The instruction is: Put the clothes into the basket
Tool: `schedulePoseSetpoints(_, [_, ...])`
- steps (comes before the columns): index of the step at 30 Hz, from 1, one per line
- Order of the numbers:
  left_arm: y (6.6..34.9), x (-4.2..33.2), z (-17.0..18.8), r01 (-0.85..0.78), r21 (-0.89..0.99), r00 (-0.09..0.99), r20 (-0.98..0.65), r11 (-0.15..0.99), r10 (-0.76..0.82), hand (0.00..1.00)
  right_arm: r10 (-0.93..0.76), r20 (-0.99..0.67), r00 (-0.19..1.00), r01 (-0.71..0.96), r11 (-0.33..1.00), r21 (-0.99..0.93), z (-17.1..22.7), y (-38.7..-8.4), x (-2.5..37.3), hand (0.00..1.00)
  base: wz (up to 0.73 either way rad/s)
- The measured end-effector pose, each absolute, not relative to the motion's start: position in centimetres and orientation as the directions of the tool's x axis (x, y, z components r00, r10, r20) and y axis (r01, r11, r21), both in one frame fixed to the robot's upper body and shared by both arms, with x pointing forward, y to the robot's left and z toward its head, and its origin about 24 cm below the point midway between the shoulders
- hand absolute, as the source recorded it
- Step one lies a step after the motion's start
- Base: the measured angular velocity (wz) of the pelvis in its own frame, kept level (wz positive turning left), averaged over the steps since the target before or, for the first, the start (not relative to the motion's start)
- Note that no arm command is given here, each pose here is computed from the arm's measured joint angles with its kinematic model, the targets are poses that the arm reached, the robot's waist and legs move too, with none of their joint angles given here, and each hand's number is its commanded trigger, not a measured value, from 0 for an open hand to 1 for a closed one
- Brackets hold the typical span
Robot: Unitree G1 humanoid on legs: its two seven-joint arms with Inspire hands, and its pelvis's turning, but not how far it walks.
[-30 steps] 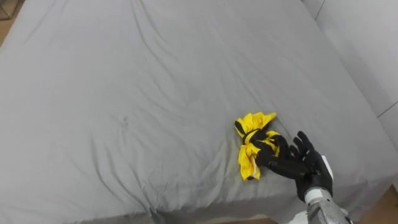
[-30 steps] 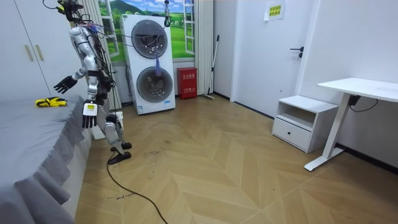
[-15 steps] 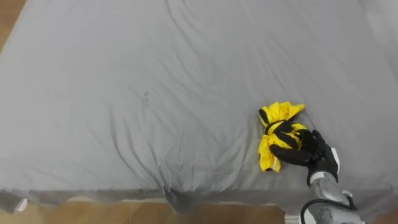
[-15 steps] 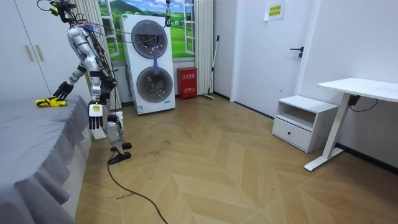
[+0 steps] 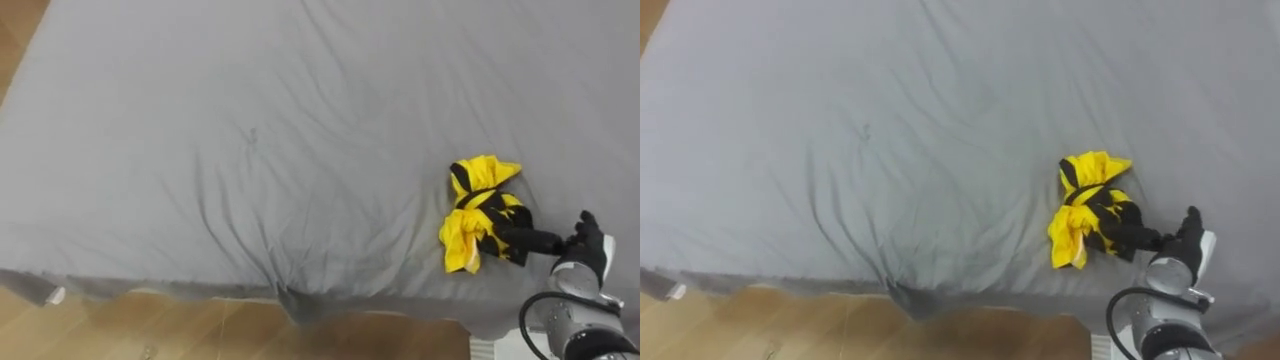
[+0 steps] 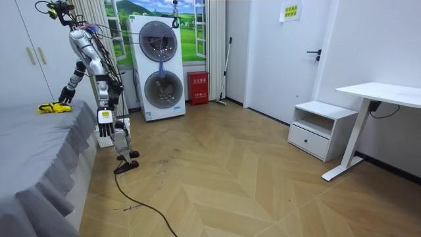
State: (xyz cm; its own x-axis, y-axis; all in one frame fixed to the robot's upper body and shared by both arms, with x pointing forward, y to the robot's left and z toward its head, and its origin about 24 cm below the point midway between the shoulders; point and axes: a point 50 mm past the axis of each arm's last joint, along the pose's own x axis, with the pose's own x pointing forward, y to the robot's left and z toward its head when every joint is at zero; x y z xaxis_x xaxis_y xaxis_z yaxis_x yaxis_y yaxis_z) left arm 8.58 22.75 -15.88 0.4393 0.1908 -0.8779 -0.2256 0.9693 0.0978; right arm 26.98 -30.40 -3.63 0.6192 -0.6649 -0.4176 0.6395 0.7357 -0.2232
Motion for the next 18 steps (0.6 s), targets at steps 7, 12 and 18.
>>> schedulePoseSetpoints(7, [22.8,8.9,-15.8,-0.222,0.097,0.445,-0.875,0.97,0.19,0.0,-0.644,-0.408,0.647,0.586,0.763,-0.274,-3.5,-30.2,27.2,0.25,0.0])
schedulePoseSetpoints(12, [22.8,9.4,-15.7,-0.22,0.096,0.455,-0.87,0.971,0.189,0.0,-0.601,-0.409,0.687,0.525,0.799,-0.292,-3.5,-30.0,27.5,0.1,-0.03])
schedulePoseSetpoints(18, [22.5,9.7,-15.7,-0.185,0.099,0.462,-0.87,0.978,0.175,0.0,-0.553,-0.407,0.727,0.459,0.832,-0.311,-3.4,-29.4,27.9,0.07,-0.04])
